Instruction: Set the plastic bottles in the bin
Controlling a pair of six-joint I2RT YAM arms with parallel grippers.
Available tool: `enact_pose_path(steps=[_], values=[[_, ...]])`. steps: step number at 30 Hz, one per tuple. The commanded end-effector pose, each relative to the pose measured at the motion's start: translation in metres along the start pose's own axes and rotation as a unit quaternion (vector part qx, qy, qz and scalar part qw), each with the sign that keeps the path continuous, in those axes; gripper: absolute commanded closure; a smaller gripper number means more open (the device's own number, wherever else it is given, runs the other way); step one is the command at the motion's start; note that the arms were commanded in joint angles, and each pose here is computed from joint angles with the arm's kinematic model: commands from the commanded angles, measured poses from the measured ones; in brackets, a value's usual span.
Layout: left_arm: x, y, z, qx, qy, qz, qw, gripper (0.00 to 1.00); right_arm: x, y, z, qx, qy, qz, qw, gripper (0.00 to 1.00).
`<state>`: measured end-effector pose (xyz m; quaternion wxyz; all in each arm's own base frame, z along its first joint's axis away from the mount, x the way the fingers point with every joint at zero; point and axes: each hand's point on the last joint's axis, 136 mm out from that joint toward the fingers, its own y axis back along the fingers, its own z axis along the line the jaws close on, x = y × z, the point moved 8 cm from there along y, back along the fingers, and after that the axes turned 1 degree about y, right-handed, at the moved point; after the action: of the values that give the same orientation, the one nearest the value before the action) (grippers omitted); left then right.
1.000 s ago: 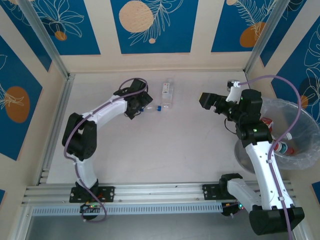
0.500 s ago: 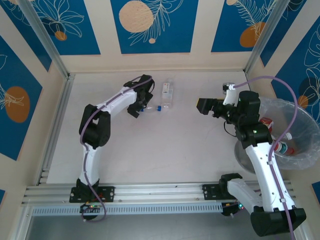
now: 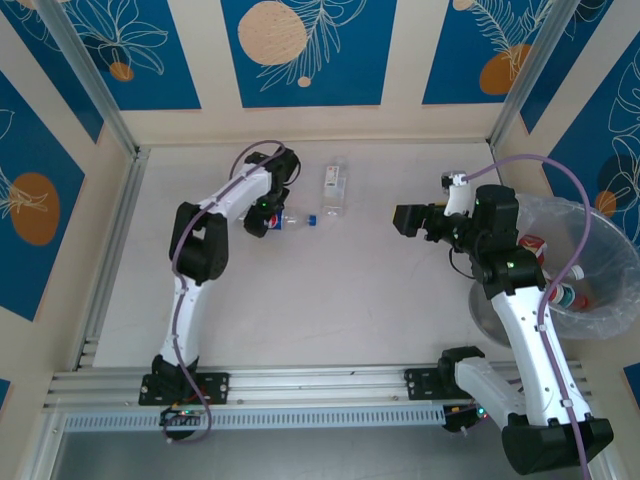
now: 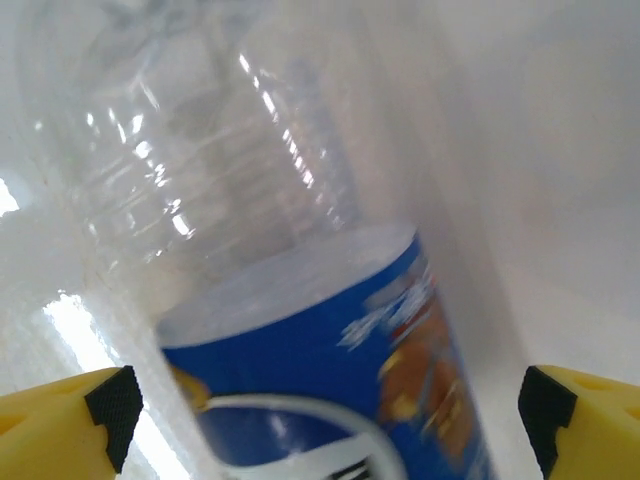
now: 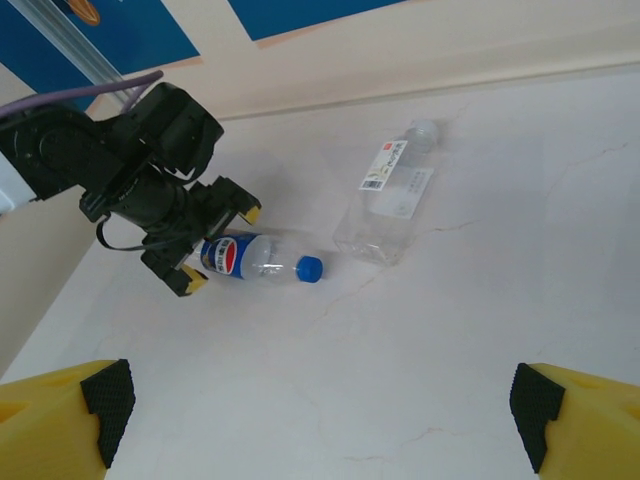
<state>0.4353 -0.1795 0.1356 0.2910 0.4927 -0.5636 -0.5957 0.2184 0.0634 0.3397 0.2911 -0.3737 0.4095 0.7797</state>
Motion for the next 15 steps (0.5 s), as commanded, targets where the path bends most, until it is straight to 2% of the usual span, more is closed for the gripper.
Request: enact_pose_path(steps=[1, 9, 15], values=[[-0.011, -0.012, 0.003, -0.032, 0.025, -0.033, 0.999, 0.03, -0.004, 0.01, 0.006, 0.0, 0.021, -0.01, 1.0, 0.0], [-0.022, -0.028, 0.006, -0.053, 0.036, -0.047, 0.997, 0.06, -0.003, 0.007, 0.005, 0.003, 0.023, -0.005, 1.0, 0.01], [-0.025, -0.042, 0.006, -0.058, 0.021, -0.048, 0.997, 0.16, -0.003, 0.004, 0.005, 0.002, 0.019, 0.001, 1.0, 0.0]])
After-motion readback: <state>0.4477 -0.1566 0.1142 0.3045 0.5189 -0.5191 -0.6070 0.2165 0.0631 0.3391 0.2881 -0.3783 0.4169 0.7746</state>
